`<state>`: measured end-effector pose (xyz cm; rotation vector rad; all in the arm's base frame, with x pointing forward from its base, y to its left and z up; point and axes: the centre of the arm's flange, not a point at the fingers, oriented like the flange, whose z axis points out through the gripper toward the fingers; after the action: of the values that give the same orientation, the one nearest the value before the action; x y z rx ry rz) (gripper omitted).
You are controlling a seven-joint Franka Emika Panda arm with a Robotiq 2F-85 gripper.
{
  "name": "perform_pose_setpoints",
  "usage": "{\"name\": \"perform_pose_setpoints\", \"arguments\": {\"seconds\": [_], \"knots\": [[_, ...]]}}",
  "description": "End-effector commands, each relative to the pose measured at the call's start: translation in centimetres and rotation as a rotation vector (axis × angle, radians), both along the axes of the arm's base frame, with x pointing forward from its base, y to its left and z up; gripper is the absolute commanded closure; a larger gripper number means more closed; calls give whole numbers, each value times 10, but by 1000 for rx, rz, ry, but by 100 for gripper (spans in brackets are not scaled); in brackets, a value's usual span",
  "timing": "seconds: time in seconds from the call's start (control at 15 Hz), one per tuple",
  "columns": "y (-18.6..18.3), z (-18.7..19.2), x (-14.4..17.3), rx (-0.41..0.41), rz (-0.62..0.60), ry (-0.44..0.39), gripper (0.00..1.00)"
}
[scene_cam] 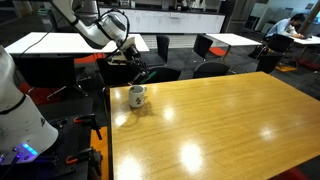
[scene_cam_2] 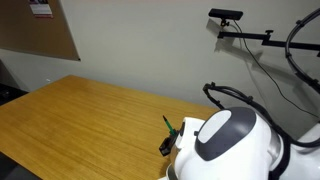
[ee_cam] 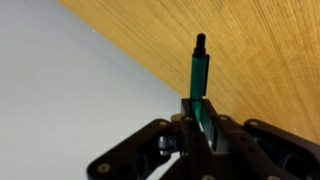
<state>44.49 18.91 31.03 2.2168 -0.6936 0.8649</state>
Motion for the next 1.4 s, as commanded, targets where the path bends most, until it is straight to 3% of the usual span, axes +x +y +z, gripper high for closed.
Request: {"name": "perform_pose_setpoints", "arguments": {"seconds": [0.0,0.07,0.4,0.47,1.33], "knots": [[8,2,-12,2,27,21,97],[6,-1,-3,0,14,4,87],[9,-3,-7,-2,23,11,87],[9,-3,-7,-2,23,11,97],[32,-11,-31,-3,-62,-186,97]]}}
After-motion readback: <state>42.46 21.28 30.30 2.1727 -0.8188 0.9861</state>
